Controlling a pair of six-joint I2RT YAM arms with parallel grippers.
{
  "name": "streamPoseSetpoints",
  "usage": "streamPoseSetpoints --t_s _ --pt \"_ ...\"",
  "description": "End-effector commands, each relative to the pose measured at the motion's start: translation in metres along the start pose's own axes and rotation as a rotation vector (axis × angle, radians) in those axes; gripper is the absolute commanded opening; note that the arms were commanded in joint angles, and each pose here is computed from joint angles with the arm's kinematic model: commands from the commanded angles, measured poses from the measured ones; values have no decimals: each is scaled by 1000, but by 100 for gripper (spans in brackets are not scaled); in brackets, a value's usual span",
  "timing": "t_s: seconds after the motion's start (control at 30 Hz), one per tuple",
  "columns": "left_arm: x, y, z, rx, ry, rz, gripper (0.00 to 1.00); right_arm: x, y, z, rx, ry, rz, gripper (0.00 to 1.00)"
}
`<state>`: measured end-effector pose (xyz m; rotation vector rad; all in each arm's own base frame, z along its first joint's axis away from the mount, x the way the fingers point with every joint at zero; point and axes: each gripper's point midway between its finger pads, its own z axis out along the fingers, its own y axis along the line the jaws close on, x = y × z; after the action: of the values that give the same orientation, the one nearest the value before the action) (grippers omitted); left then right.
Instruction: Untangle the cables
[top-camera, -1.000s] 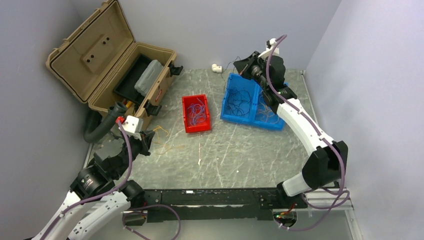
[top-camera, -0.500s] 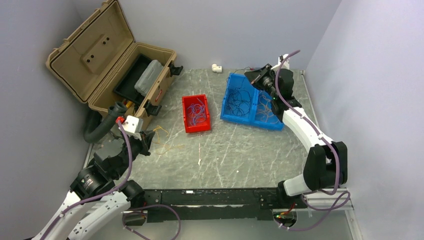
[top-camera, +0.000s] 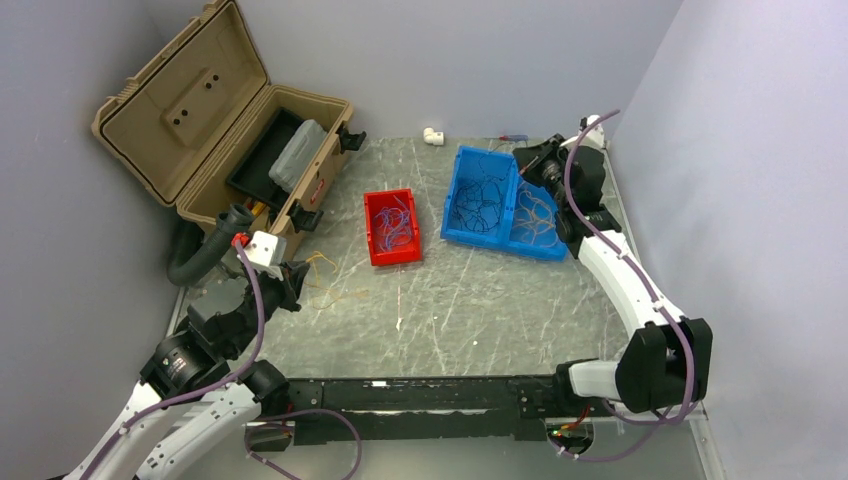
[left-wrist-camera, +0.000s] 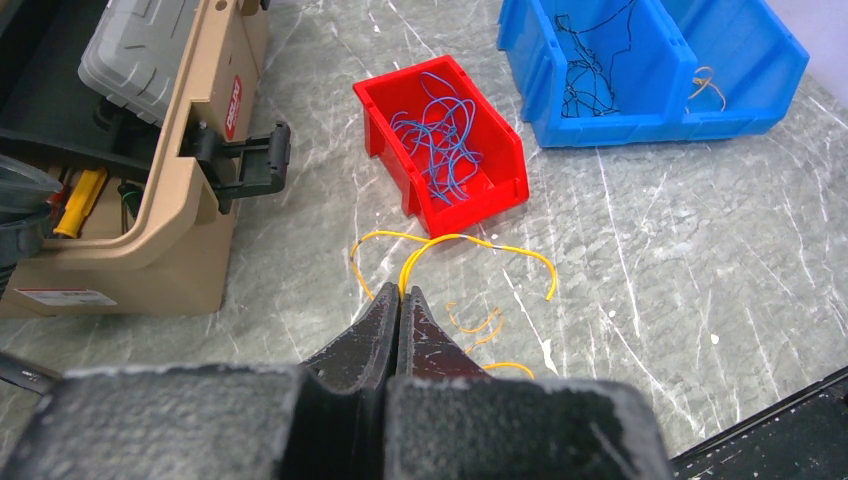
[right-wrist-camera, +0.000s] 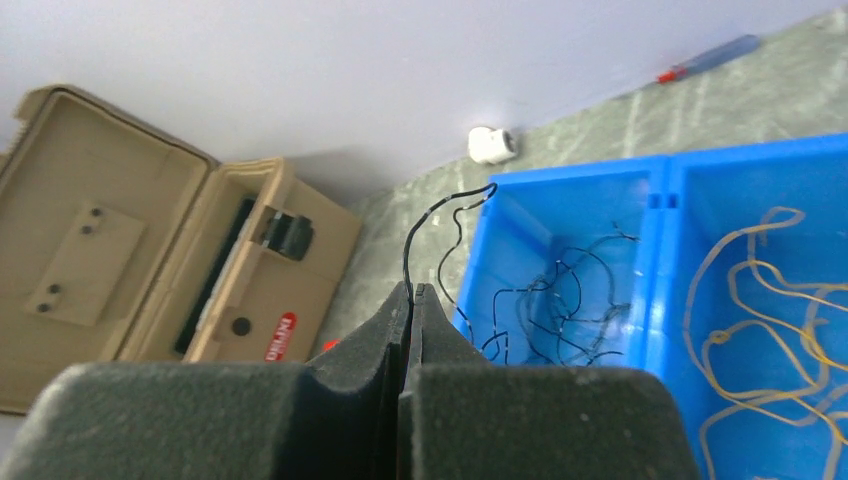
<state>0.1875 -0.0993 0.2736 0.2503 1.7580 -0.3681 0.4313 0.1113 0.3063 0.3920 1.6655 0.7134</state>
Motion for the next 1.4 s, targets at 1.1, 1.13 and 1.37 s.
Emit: streamPoseSetpoints --t_s 1.1,1.13,1.37 --pt "-13 -3 1 11 -29 -4 0 163 -104 97 419 467 -310 0" --pt "-12 -3 1 10 -27 -2 0 167 -106 98 421 474 -312 0" --pt "-11 -3 2 9 -18 -1 0 148 -87 90 414 437 -335 25"
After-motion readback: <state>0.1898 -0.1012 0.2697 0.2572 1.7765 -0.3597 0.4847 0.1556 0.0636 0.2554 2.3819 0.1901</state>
